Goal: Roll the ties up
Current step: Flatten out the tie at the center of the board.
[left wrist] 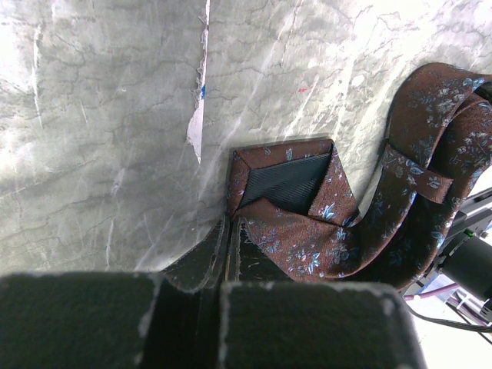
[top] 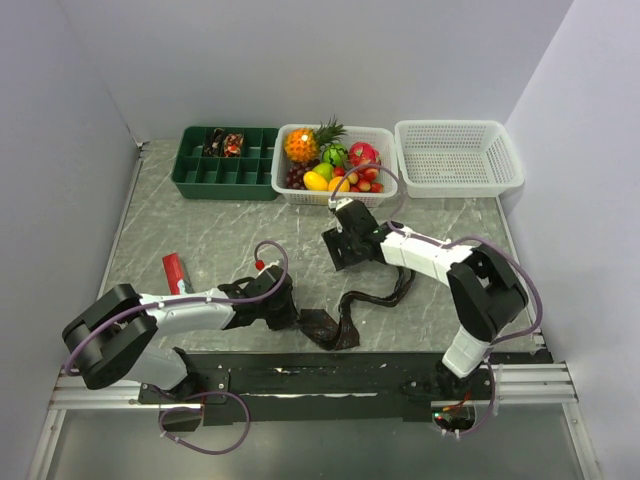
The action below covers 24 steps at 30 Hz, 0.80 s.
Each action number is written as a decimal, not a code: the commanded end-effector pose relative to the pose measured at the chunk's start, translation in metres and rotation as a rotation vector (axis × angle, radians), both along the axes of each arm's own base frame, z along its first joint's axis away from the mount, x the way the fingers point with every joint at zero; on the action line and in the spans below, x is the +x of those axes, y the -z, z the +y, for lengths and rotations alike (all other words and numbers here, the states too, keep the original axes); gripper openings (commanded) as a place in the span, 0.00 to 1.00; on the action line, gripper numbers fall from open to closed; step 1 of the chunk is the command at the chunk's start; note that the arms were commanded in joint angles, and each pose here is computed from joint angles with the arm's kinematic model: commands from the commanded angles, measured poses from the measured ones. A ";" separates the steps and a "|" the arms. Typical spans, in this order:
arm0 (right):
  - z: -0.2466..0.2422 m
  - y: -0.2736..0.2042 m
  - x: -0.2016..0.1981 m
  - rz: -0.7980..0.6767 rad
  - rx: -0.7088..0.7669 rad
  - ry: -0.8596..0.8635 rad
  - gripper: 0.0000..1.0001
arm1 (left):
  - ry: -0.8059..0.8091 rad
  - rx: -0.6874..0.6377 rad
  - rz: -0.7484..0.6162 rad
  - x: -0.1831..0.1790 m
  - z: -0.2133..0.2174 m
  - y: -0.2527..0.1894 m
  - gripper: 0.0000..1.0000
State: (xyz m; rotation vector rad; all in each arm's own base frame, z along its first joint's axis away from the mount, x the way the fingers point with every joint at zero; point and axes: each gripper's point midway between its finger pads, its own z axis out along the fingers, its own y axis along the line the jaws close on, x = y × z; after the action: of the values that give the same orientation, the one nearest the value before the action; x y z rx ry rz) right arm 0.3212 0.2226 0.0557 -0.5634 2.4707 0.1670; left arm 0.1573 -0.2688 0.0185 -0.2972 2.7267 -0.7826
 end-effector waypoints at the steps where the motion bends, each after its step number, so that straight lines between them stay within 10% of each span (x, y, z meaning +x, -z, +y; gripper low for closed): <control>1: 0.013 -0.015 0.023 -0.072 0.013 0.011 0.73 | -0.040 0.139 0.044 -0.009 0.029 0.026 0.01; 4: 0.021 -0.009 0.029 -0.071 0.019 -0.002 0.70 | -0.042 0.142 0.042 -0.010 0.030 0.026 0.01; 14: 0.040 -0.018 0.041 -0.059 0.040 -0.037 0.00 | -0.071 0.172 0.037 -0.009 0.039 0.028 0.01; 24: 0.057 -0.177 0.048 -0.293 0.348 -0.022 0.00 | -0.182 0.262 0.047 -0.010 0.066 0.034 0.01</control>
State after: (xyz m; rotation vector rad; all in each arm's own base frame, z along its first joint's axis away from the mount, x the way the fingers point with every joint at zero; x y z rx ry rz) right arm 0.3584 0.2706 0.1175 -0.5513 2.3451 0.3179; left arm 0.1624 -0.2596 0.0187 -0.3992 2.6975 -0.7258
